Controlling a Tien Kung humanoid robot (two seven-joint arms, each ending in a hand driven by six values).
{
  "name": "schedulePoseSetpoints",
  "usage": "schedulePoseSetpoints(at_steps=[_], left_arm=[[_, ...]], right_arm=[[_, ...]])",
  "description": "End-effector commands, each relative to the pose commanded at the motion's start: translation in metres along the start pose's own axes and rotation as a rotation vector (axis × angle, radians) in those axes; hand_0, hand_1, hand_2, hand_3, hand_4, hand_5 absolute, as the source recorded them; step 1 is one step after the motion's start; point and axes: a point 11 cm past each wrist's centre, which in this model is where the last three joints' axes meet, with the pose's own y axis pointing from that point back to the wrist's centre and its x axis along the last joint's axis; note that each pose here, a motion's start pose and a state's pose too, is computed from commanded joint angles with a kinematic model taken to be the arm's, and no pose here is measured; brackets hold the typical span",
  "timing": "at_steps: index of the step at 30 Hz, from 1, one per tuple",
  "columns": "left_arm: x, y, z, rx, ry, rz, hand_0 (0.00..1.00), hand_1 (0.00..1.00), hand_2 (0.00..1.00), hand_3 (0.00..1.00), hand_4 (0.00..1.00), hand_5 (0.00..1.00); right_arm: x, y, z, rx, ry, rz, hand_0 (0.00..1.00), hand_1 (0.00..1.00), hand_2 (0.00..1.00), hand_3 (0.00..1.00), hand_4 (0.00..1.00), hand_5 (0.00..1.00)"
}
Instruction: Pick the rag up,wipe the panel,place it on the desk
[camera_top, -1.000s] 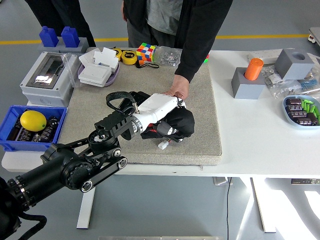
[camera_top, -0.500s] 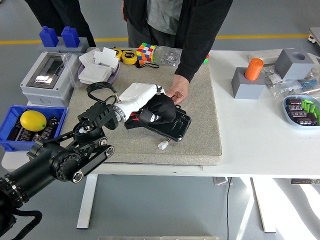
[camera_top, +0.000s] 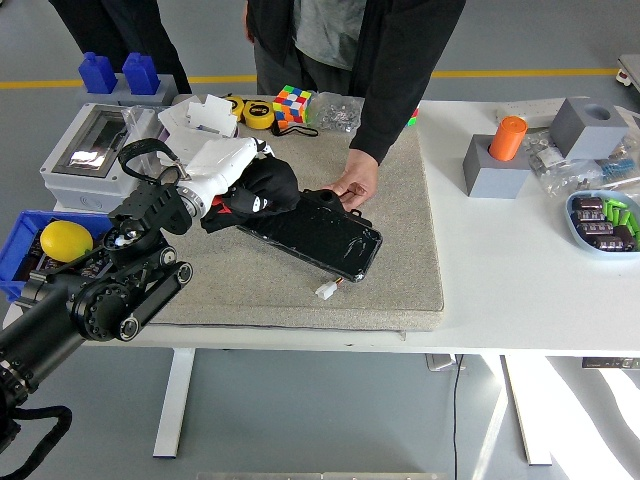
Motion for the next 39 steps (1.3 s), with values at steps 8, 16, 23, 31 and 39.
schedulePoseSetpoints(at_steps=[8,16,23,31,39], left_arm=[[0.003,0.002,-0.021,0.053,0.002,0.012,0.238,0.297,0.407,0.557,0.732,0.002],[-0.006,0.004,-0.004,0.011,0.008,-0.011,0.237,0.297,0.407,0.557,0.732,0.002],[-0.022,0.006,0.023,-0.055,0.002,-0.056,0.237,0.297,0.407,0.557,0.734,0.002],[-0.044,0.015,0.068,-0.178,-0.004,-0.116,0.237,0.294,0.407,0.557,0.735,0.002],[-0.064,0.023,0.101,-0.259,-0.012,-0.167,0.237,0.295,0.407,0.557,0.735,0.002]], right_arm=[[0.0,0.0,0.001,-0.002,-0.002,0.0,0.593,0.609,0.56,0.546,0.941,0.378],[-0.001,0.0,0.0,0.001,0.0,-0.002,0.594,0.609,0.56,0.546,0.941,0.378],[-0.003,0.0,-0.002,0.007,0.0,-0.007,0.593,0.609,0.561,0.546,0.942,0.378],[-0.001,0.0,0.0,0.003,0.007,-0.005,0.593,0.609,0.56,0.546,0.942,0.377],[-0.001,0.0,0.0,0.001,0.012,-0.006,0.594,0.609,0.56,0.546,0.943,0.378]])
